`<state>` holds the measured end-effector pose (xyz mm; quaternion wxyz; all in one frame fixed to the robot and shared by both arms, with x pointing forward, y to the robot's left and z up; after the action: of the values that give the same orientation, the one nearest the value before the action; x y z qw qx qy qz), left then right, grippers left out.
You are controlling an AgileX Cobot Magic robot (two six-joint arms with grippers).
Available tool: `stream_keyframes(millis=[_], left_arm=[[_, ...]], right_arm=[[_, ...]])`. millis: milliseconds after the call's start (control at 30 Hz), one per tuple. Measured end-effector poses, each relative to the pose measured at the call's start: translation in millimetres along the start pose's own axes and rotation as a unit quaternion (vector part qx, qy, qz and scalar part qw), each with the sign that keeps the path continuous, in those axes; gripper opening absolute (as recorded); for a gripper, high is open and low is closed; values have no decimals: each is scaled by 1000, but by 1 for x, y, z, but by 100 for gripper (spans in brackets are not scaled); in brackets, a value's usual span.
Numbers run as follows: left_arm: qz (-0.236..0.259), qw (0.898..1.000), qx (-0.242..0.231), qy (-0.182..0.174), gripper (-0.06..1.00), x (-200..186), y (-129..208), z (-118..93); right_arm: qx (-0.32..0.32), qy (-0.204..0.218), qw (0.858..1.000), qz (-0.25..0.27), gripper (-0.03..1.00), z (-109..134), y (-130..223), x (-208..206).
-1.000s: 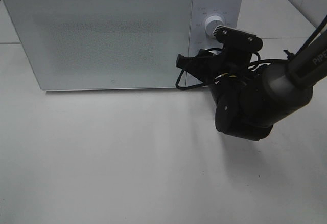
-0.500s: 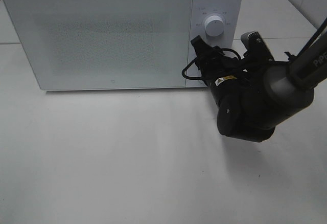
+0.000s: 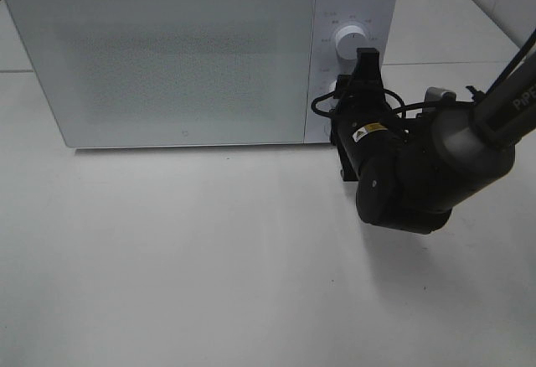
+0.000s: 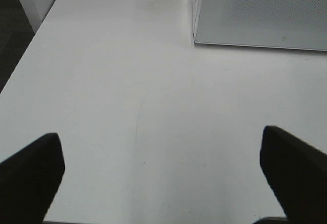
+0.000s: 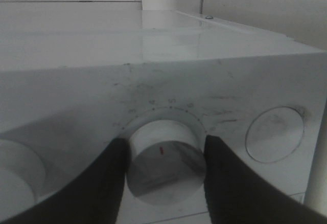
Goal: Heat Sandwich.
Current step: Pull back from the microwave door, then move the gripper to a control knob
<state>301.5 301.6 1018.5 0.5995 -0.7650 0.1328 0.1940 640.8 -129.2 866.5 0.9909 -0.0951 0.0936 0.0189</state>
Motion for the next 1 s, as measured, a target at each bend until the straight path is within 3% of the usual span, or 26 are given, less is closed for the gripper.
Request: stream_keyframes(millis=[167, 867, 1000], left_arm=[[0, 1000, 0, 0, 97, 0, 0, 0], [0, 1000, 0, 0, 97, 0, 0, 0], [0, 1000, 0, 0, 97, 0, 0, 0]], right_arm=[[75, 0, 997, 0, 40, 0, 0, 0], [64, -1, 998, 2, 40, 0, 0, 0], [38, 1, 999, 16, 43, 2, 0, -4]])
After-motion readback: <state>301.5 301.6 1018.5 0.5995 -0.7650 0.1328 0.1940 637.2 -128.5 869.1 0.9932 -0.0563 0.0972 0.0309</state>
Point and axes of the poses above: a point on each arm's last joint axis where the gripper is mounted, x pointing out along that axis toward the gripper, z along the wrist's bending axis when the last joint is at zero, y = z × x, the point moved 8 cm from there along x, pointing out along that axis toward the gripper, and after that the axes turned 11 degrees about -x, right-handed, at the moved point
